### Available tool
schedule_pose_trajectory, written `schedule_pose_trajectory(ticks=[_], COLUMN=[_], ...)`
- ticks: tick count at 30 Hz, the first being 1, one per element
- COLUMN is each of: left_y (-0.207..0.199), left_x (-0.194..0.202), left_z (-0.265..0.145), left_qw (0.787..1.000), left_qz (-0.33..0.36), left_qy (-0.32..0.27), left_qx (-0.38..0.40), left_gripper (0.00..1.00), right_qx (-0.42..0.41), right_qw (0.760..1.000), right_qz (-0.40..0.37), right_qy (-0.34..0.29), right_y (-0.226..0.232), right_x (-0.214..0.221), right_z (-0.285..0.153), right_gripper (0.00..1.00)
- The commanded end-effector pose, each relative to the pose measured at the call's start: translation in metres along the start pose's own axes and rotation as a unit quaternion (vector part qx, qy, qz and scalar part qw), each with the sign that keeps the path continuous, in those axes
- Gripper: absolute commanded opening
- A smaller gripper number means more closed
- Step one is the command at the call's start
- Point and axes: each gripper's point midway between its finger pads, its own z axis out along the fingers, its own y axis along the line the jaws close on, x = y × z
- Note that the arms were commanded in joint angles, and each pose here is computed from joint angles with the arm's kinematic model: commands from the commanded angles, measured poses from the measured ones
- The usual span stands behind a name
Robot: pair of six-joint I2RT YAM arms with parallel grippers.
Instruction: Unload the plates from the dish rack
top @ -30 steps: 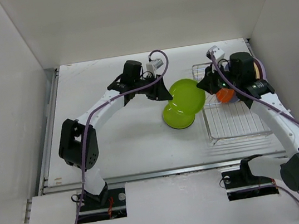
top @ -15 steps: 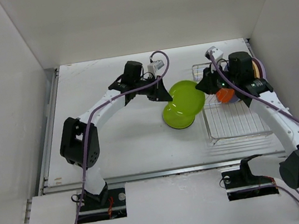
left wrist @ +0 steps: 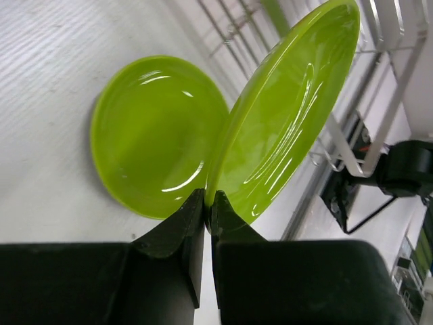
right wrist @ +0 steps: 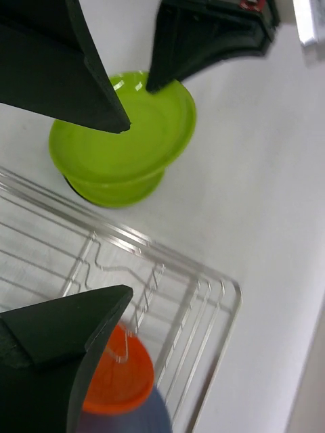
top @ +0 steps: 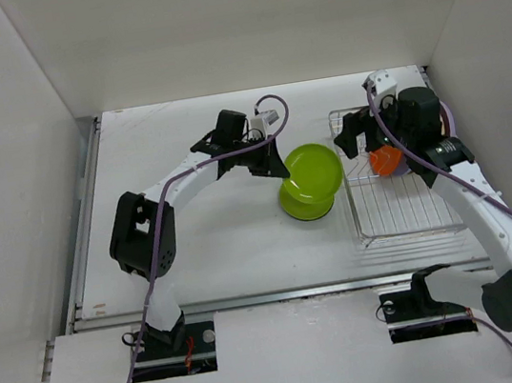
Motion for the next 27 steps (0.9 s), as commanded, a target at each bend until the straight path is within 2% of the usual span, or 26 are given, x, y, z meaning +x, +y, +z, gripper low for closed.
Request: schedule_pose_trajectory(ticks=[1,5,9,16,27], left_y=[0.016,0.034,0.046,0.061,0.08], left_x=[-0.021,-0.013,-0.009,0.003,0.019], left_z=[-0.007,0.001,0.006,0.013,0.024], left_qw=[0.999,0.998,0.996,0.993,0.99], left_qz=[0.001,-0.02,-0.031,-0.047,-0.066], left_qy=[-0.026,-0.008,0.001,0.02,0.043], left_qx=[-0.039,-0.066,-0.086,-0.103,-0.12], left_gripper=[0.0,0.0,0.0,0.0,0.0], right_qx=[0.154,0.265,0.323,0.341,0.385], right_qw=[0.984,0.96,0.945,0.94,0.919], right_qz=[-0.003,-0.007,-0.013,-0.021,-0.046], right_qy=[-0.084,-0.09,-0.049,0.009,0.07], right_y=[-0.05,-0.088,-0.112,-0.124,-0.145], right_x=[-0.04,-0.043,-0.029,-0.006,0.02], right_z=[-0.02,-0.032,-0.026,-0.013,-0.005], right_gripper=[1.0,0.97,0.81,0.51,0.48])
